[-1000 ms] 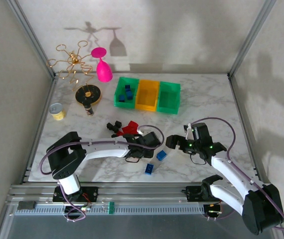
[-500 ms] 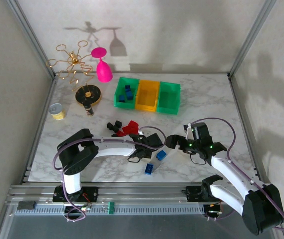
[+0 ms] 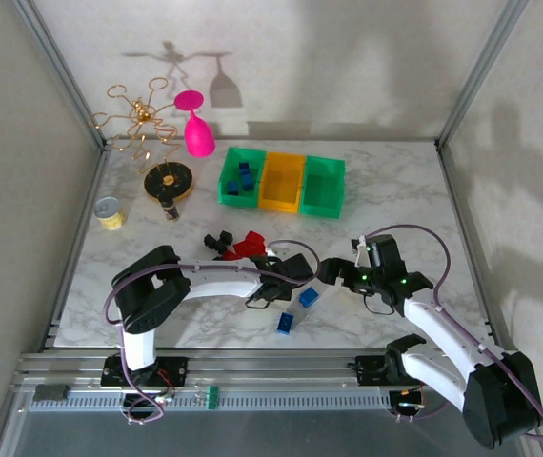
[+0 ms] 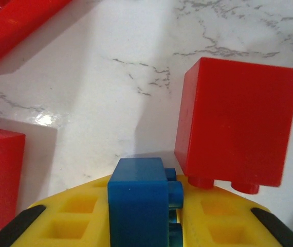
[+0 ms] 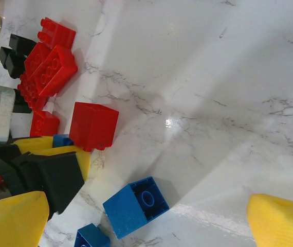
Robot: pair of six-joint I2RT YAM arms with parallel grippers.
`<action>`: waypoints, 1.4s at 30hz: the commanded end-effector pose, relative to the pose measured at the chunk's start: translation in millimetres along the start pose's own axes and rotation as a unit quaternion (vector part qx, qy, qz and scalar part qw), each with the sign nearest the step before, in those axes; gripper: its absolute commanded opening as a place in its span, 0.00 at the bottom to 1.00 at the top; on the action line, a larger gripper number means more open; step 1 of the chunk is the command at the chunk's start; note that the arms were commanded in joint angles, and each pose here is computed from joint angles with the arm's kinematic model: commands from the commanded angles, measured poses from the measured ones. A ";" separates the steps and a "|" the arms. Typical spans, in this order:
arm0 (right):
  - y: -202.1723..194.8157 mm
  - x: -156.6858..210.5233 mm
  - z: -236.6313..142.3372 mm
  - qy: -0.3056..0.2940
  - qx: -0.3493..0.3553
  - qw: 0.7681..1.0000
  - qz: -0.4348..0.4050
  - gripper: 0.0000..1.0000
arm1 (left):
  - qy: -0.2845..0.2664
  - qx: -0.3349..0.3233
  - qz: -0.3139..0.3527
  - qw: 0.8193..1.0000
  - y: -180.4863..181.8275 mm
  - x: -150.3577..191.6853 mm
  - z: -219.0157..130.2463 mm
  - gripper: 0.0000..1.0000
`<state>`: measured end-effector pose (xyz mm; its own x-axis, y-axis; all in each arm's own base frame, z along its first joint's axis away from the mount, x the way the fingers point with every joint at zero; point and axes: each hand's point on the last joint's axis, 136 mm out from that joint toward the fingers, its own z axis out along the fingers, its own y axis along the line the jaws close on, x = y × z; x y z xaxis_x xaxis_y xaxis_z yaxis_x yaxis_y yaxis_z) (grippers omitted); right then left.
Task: Sort the legos into containers by color
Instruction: Pick up the lego from the middle-left of the table, then place the lego in the container.
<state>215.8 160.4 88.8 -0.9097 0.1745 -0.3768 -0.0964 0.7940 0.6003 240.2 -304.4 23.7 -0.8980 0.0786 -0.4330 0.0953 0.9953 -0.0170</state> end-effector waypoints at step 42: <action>57.5 -125.7 26.7 -0.107 -0.029 0.994 -0.010 0.99 | -0.195 -0.053 -0.188 0.961 124.1 -315.3 11.2 0.16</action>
<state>325.1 201.3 141.6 -0.8242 0.2650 -0.5005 -0.1405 0.7605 0.6340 519.5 -217.9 148.0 -0.6552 -0.2936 -0.6960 -0.2438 0.9543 -0.1731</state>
